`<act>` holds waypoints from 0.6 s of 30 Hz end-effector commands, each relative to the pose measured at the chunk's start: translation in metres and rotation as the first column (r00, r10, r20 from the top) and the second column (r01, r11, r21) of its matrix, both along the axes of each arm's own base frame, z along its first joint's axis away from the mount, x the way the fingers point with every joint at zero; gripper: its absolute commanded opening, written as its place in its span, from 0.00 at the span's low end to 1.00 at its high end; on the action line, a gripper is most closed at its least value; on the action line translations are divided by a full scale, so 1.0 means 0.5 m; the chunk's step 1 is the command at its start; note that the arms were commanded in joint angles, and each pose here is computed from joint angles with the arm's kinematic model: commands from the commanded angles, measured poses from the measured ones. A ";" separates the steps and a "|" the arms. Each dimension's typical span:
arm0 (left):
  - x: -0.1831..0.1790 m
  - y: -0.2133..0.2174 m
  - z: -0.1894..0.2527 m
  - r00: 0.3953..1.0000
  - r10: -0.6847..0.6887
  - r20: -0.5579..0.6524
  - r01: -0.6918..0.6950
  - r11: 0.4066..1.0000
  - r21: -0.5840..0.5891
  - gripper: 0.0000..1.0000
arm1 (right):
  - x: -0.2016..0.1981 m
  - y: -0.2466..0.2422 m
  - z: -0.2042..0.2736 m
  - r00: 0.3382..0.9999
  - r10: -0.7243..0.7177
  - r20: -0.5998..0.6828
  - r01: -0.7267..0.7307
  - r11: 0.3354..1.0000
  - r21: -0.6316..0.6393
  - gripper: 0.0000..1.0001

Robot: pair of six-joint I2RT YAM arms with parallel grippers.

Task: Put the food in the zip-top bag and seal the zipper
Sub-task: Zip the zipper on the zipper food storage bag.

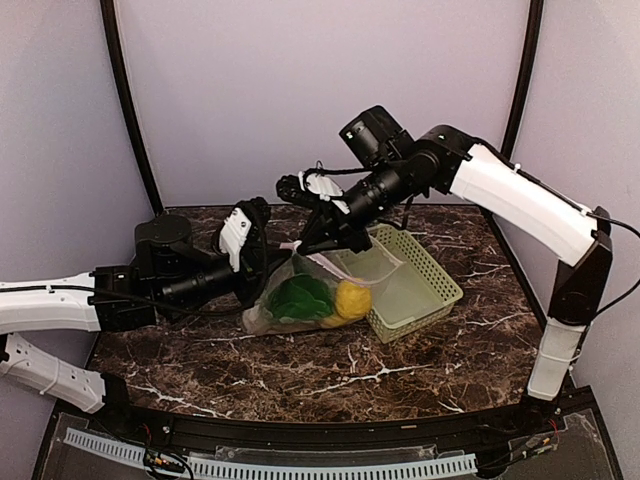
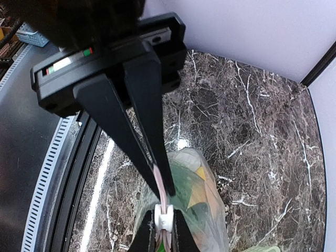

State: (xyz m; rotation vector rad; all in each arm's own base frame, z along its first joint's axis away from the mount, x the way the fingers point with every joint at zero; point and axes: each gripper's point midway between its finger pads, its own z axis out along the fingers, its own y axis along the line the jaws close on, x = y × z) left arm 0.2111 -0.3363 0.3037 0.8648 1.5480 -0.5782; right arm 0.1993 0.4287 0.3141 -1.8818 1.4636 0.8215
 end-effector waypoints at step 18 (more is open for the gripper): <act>0.075 0.169 -0.015 0.965 0.263 -0.005 -0.262 0.961 -0.084 0.01 | 0.100 -0.179 -0.058 0.964 -0.240 -0.111 0.222 0.963 -0.149 0.07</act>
